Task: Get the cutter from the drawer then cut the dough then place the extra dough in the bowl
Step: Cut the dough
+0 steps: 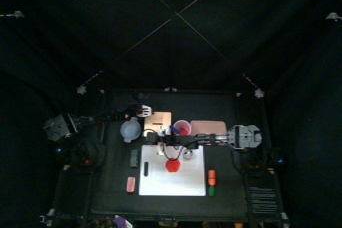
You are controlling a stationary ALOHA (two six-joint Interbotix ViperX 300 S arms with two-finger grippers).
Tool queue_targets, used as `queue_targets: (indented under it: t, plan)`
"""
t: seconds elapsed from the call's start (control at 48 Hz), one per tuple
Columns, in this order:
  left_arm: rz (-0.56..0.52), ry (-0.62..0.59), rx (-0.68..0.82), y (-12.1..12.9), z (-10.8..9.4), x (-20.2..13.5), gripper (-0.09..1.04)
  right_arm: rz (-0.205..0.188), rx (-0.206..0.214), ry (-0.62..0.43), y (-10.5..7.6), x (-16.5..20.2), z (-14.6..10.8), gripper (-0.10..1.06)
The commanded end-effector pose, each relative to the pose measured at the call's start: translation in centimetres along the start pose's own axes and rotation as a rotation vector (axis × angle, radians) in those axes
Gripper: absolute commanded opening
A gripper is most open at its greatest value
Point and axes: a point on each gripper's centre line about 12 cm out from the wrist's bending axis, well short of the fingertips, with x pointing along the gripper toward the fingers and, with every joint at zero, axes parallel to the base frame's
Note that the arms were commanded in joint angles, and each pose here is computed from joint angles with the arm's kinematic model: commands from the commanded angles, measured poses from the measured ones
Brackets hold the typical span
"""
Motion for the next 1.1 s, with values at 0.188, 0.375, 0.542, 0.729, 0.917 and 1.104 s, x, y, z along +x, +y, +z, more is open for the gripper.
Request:
queue_targets:
  t: [0.188, 0.375, 0.542, 0.729, 0.917, 1.104]
  plan:
    - [-0.016, -0.007, -0.002, -0.5, 0.3, -0.5, 0.38, -0.008, 0.026, -0.064, -0.9, -1.4, 2.2, 0.51]
    - [-0.039, -0.067, 0.001, -0.9, 1.3, -1.5, 0.38, 0.025, 0.006, -0.136, 1.3, -3.6, 4.6, 0.51]
    - [-0.06, -0.126, 0.011, -0.9, 2.2, -3.3, 0.38, 0.062, -0.027, -0.204, 3.3, -7.0, 5.5, 0.51]
    - [-0.092, -0.184, 0.093, -0.6, 2.2, -6.3, 0.38, 0.109, -0.037, -0.272, 4.2, -11.6, 3.0, 0.51]
    - [-0.162, -0.305, 0.26, -0.8, 2.0, -9.8, 0.37, 0.16, -0.004, -0.309, 4.3, -15.3, -2.7, 0.51]
    - [-0.266, -0.35, 0.428, -1.8, -0.1, -12.6, 0.37, 0.195, 0.065, -0.321, 3.9, -17.5, -8.7, 0.51]
